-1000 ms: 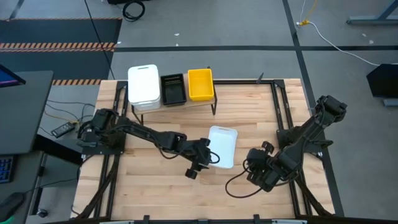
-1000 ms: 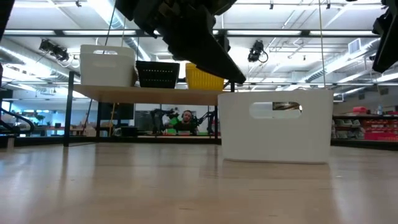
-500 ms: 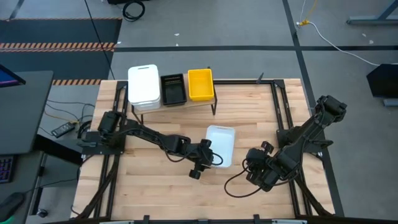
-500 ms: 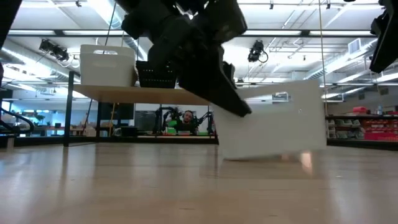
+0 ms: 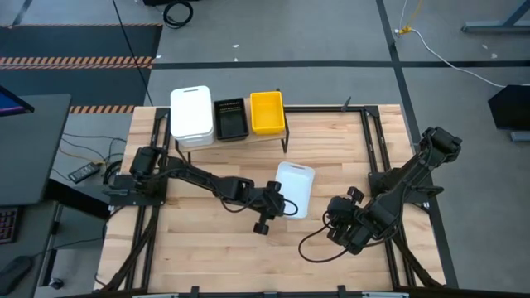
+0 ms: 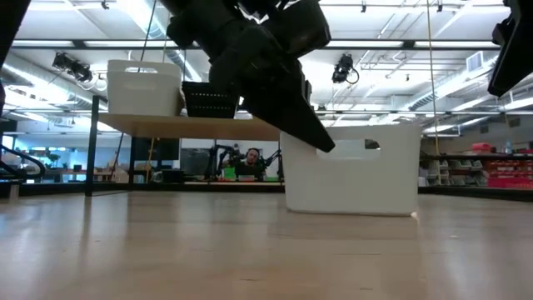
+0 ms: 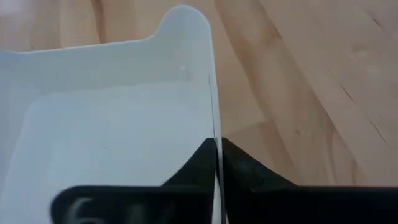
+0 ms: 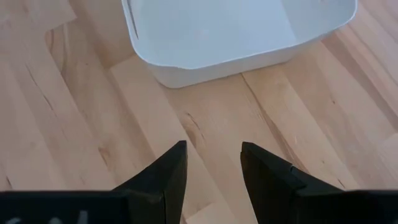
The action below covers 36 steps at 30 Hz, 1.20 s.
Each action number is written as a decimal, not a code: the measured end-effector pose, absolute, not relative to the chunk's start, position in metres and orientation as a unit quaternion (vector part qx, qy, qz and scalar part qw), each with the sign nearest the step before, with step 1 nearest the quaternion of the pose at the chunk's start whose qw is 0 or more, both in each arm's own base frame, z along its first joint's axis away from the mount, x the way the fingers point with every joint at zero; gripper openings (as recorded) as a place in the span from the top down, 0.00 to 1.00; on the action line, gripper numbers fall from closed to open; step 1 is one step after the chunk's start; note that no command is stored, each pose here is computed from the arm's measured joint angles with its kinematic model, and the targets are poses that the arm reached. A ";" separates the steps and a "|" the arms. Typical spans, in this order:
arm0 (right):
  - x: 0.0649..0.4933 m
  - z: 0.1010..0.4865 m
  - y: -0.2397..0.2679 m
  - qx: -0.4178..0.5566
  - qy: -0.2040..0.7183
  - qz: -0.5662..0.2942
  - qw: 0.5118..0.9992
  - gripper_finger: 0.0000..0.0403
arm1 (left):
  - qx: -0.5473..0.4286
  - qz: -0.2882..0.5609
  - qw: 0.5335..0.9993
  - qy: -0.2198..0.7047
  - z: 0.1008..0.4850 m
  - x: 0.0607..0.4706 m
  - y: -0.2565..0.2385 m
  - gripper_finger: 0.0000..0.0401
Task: Stack baskets on shelf by color
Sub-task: Stack the white bin on top of the other white bin on the shelf
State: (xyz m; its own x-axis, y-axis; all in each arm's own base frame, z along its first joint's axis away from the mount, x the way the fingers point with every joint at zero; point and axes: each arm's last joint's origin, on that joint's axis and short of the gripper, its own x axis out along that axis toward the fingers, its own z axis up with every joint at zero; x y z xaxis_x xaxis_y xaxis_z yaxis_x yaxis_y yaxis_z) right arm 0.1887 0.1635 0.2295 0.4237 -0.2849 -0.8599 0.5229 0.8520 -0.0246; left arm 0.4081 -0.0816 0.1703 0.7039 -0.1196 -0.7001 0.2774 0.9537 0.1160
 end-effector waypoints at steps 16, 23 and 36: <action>0.198 0.231 0.152 0.062 0.463 -0.246 0.849 0.61 | 0.177 -0.090 0.895 0.399 0.245 0.416 -0.107 0.99; 0.209 0.232 0.123 -0.003 0.463 -0.301 0.834 0.61 | 0.199 -0.042 0.873 0.444 0.305 0.407 -0.101 0.99; 0.241 0.214 0.102 -0.061 0.391 -0.283 0.874 0.61 | 0.142 0.066 0.886 0.437 0.417 0.335 -0.073 0.99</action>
